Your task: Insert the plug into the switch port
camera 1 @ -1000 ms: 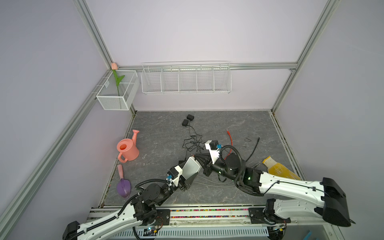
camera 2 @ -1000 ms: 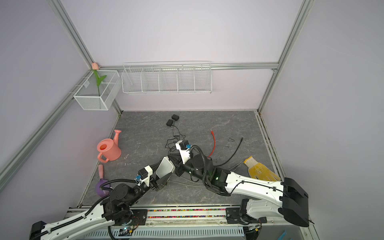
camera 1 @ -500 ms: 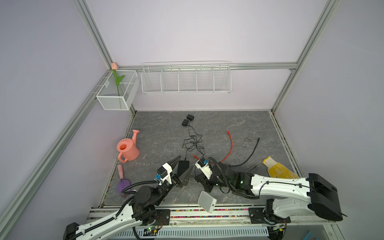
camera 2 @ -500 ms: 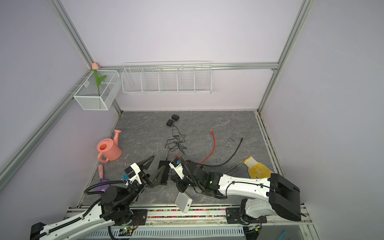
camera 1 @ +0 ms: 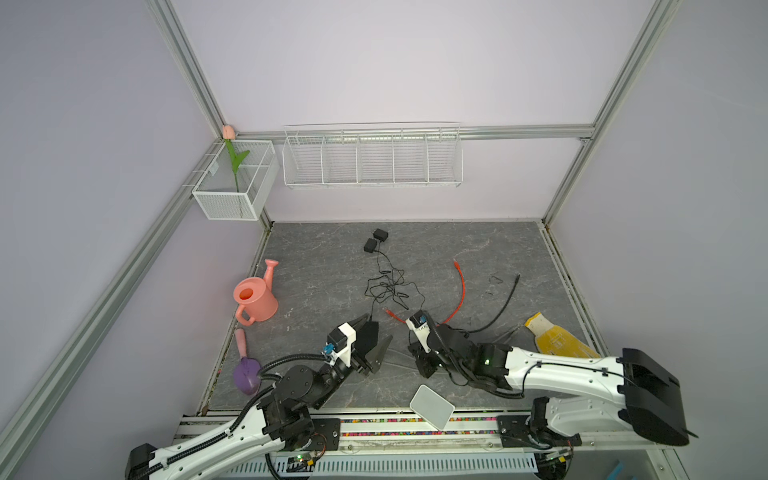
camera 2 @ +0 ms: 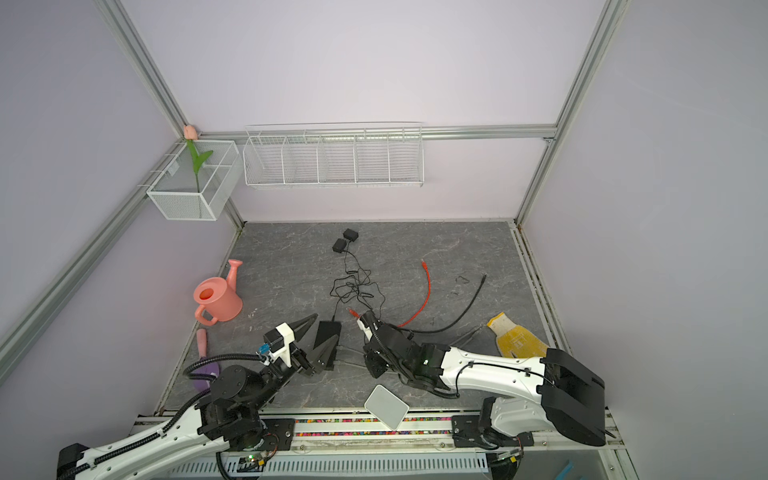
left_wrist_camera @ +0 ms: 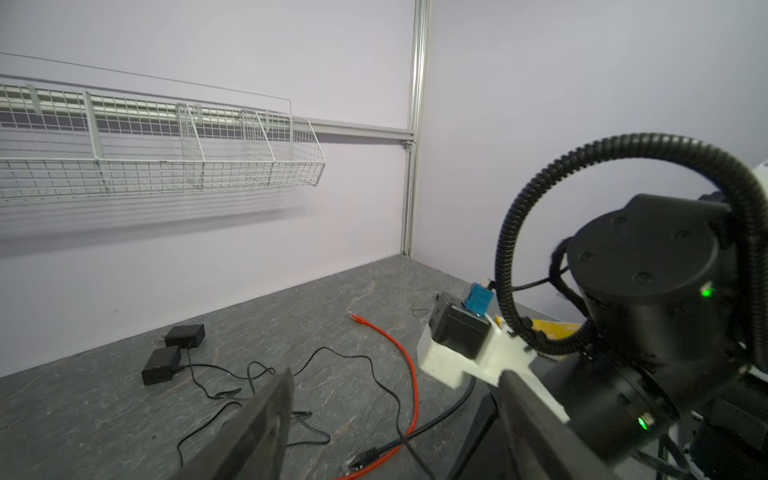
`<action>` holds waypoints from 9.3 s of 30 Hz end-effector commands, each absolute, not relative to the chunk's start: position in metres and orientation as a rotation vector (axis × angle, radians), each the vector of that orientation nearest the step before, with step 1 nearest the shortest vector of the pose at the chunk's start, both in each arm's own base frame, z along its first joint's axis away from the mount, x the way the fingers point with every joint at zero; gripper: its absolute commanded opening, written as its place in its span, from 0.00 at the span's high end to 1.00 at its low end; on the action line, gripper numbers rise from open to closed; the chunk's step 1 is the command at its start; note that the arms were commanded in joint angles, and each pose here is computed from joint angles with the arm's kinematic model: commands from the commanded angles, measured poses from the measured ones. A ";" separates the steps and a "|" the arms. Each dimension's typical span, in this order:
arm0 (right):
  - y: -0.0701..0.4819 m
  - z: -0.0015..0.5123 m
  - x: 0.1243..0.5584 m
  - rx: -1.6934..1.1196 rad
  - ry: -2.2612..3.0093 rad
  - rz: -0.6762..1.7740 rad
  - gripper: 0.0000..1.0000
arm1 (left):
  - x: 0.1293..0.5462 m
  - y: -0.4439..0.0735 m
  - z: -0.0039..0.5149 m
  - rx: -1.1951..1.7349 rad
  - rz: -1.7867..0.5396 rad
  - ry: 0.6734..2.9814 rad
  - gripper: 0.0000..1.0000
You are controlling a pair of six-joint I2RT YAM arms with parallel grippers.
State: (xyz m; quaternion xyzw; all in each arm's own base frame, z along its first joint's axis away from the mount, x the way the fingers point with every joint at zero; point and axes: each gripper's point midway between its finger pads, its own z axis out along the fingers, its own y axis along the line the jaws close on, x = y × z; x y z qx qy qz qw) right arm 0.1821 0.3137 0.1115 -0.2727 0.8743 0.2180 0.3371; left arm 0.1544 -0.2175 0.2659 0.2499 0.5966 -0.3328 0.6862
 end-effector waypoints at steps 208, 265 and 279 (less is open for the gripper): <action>0.287 0.034 0.222 -0.240 2.494 0.765 0.88 | 0.111 -0.205 0.405 0.667 -2.084 1.377 1.00; 0.296 0.144 0.218 -0.253 2.172 0.976 0.94 | 0.089 -0.198 0.415 0.726 -2.010 1.327 1.00; 0.211 0.361 0.170 -0.199 1.334 1.237 0.94 | 0.132 -0.200 0.437 0.529 -2.096 1.220 1.00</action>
